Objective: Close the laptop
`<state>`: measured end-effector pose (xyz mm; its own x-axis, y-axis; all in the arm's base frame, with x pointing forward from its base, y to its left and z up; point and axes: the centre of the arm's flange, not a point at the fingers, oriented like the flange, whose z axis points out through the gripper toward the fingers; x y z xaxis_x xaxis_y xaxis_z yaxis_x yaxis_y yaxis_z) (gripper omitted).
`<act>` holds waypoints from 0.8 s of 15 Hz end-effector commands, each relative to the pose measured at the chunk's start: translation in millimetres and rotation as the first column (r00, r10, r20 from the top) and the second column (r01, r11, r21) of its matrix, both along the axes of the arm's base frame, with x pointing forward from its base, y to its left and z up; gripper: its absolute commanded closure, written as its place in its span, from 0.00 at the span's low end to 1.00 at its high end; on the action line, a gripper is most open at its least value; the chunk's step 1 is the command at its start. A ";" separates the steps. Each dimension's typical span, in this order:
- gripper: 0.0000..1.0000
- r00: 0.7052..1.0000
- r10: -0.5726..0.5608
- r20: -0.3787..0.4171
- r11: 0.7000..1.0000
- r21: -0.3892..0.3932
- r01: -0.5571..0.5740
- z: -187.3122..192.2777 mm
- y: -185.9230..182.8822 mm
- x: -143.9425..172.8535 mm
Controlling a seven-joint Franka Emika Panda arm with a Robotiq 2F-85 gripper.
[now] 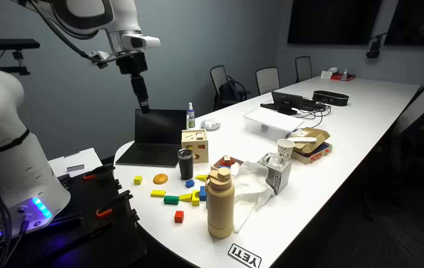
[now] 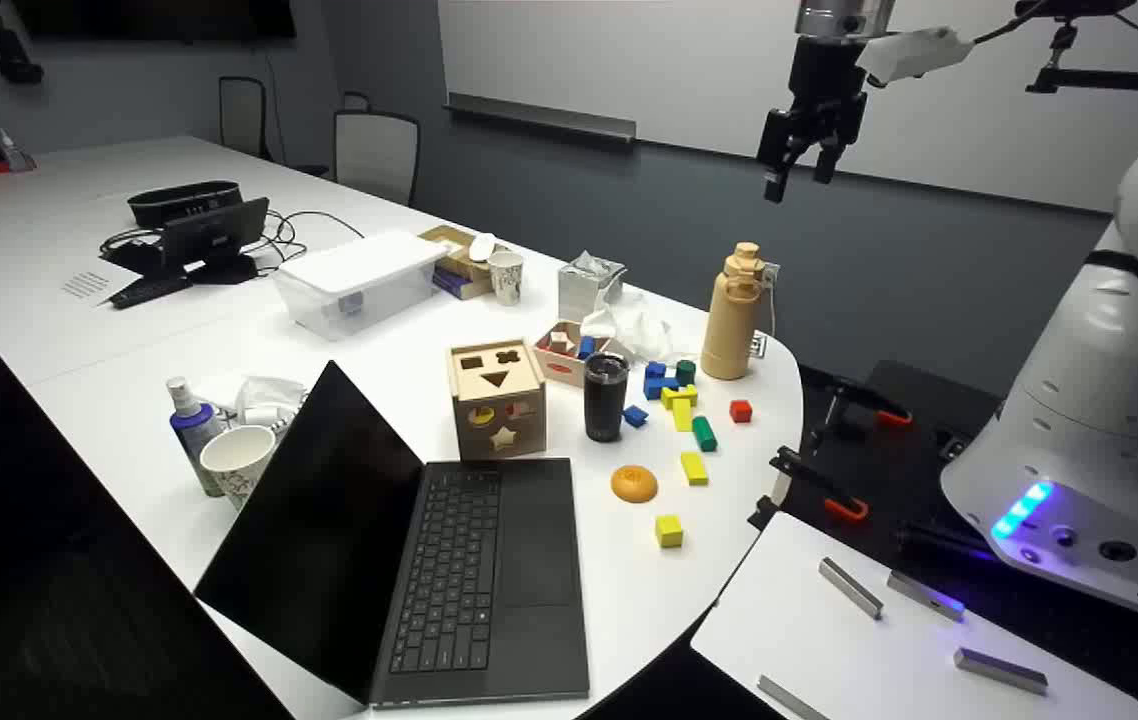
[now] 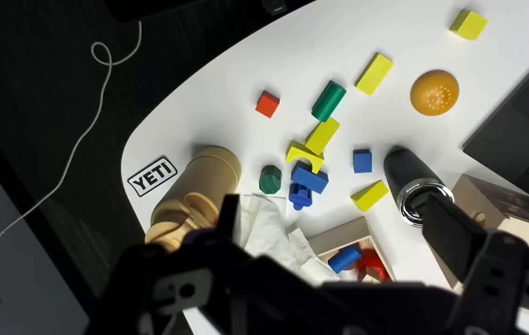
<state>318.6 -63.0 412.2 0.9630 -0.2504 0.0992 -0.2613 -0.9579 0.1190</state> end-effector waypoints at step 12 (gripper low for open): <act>0.00 0.982 0.182 0.048 0.983 0.026 -0.183 -24.5 85.4 72.6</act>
